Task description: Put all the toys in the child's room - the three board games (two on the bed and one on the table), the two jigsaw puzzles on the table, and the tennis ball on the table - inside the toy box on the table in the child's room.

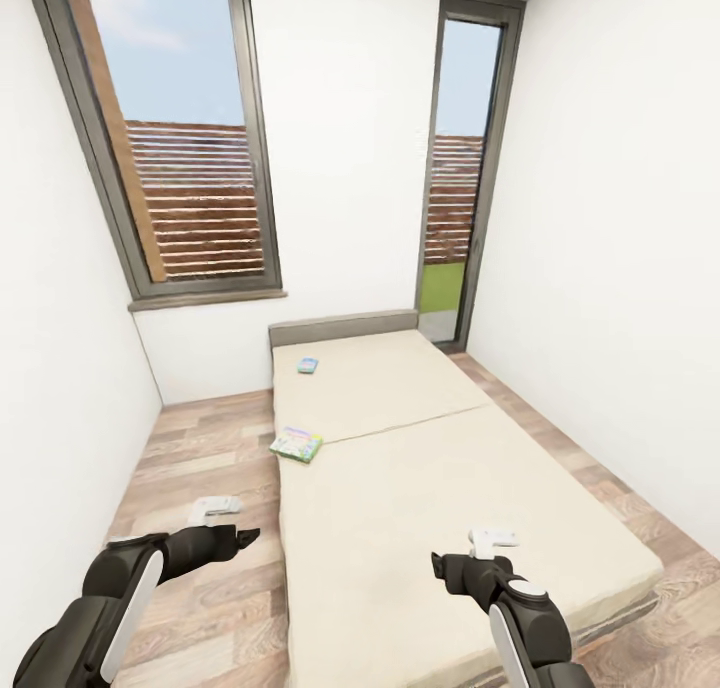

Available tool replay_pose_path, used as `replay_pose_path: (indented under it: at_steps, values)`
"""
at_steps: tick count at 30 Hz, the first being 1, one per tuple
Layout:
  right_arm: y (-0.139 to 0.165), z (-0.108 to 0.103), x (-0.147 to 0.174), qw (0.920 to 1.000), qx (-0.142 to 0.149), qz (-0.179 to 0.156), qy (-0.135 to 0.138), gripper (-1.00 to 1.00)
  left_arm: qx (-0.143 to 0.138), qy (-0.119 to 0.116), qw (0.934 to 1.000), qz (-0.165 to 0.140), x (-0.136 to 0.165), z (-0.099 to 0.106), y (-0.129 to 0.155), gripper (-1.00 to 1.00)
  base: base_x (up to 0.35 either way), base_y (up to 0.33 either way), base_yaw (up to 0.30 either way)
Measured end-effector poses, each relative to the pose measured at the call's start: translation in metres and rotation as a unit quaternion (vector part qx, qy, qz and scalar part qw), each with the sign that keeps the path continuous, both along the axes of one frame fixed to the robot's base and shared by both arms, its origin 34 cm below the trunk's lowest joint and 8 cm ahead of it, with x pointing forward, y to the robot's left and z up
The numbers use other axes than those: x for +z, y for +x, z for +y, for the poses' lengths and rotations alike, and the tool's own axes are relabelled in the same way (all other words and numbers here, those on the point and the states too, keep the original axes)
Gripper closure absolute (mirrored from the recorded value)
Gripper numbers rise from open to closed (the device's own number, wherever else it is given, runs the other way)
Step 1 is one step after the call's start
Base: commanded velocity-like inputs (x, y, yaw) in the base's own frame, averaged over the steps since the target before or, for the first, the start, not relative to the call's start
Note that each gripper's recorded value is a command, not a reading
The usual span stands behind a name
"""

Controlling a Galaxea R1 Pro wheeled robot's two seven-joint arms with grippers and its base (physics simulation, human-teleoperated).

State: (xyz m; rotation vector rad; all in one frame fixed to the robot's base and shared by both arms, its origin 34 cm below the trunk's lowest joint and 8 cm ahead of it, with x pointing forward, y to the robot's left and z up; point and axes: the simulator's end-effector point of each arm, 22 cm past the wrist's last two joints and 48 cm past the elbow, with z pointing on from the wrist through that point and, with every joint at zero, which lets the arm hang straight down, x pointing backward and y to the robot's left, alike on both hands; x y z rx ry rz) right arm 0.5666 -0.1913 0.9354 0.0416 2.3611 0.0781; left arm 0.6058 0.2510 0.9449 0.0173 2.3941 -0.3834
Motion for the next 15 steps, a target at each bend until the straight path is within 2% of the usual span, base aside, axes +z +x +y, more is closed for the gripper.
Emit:
replay_pose_path:
  at_steps: [6, 15]
  values:
    - [-0.0004, 0.0002, -0.0012, 1.0, 0.0, 0.001, 0.0, -1.0, 0.0, 0.0, 1.0, 0.0, 0.0, -0.0002, 0.0002, -1.0, 0.013, 0.04, -0.28]
    - [-0.0005, 0.0004, -0.0014, 1.0, 0.0, 0.002, 0.0, -1.0, -0.001, 0.0, 1.0, 0.0, -0.0001, -0.0005, 0.0001, -1.0, 0.001, 0.162, -0.28]
